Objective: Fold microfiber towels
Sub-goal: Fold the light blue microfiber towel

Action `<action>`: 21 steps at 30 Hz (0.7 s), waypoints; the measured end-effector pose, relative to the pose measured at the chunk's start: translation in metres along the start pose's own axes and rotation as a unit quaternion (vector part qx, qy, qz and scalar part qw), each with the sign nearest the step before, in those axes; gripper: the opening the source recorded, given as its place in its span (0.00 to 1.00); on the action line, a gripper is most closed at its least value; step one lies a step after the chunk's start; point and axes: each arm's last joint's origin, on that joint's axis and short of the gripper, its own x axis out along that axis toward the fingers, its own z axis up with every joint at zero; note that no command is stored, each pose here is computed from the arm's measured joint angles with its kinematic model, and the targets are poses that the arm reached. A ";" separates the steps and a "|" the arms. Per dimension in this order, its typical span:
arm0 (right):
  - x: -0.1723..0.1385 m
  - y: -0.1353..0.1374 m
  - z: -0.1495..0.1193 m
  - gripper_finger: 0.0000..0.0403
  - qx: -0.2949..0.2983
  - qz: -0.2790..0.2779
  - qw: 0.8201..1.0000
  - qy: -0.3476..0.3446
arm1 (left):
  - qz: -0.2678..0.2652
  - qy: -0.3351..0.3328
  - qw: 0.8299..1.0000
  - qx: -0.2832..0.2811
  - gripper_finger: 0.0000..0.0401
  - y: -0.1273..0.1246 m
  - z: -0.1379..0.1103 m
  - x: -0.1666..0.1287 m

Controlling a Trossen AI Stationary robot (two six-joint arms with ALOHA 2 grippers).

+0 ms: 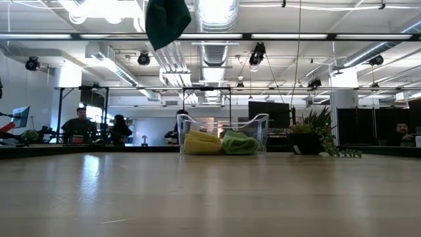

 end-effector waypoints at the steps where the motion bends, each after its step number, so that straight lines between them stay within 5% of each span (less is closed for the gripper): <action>1: 0.005 0.000 -0.003 0.44 -0.011 -0.002 1.000 0.013 | -0.005 0.001 1.000 -0.001 0.00 -0.001 0.000 0.000; 10: 0.026 -0.007 -0.002 0.45 -0.045 -0.073 0.995 0.044 | -0.022 0.003 1.000 -0.006 0.00 -0.005 0.004 0.001; 21: 0.035 -0.022 -0.018 0.45 -0.047 -0.061 0.996 0.044 | -0.026 0.002 1.000 -0.009 0.00 -0.006 0.006 0.002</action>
